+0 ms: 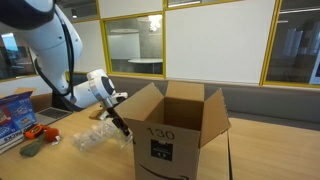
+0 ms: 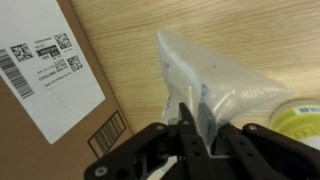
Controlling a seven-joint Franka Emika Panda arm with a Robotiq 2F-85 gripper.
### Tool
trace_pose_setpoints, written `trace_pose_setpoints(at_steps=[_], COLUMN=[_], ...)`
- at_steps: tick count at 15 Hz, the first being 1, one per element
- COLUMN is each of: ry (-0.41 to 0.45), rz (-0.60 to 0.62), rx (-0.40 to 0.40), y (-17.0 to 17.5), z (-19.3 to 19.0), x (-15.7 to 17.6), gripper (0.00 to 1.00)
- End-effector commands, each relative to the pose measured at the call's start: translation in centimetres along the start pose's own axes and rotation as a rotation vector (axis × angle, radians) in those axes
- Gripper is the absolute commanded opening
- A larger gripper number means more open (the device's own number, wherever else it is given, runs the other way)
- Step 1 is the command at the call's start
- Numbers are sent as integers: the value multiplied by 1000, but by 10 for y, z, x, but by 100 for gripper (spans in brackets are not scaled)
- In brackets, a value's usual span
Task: Put the objects on the table in the box
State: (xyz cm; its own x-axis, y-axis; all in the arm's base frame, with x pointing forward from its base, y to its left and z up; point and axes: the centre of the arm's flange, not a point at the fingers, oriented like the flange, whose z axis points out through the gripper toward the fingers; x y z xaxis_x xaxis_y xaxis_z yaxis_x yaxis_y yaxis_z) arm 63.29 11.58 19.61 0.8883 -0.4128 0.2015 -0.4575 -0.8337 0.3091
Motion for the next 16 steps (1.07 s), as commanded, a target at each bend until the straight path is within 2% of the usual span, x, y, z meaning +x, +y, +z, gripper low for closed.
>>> trace_pose_setpoints(at_steps=[1,7,10,13,16], ry=[129,345,431,469,482], rz=[11,37,81,142,231], rx=[75,137,147,155,145], y=[24,54,77,108,140], z=[-80,-198,-242,-269,-274], x=[-31,-66,-83,-93,-87], gripper=[14,14,14,15,14])
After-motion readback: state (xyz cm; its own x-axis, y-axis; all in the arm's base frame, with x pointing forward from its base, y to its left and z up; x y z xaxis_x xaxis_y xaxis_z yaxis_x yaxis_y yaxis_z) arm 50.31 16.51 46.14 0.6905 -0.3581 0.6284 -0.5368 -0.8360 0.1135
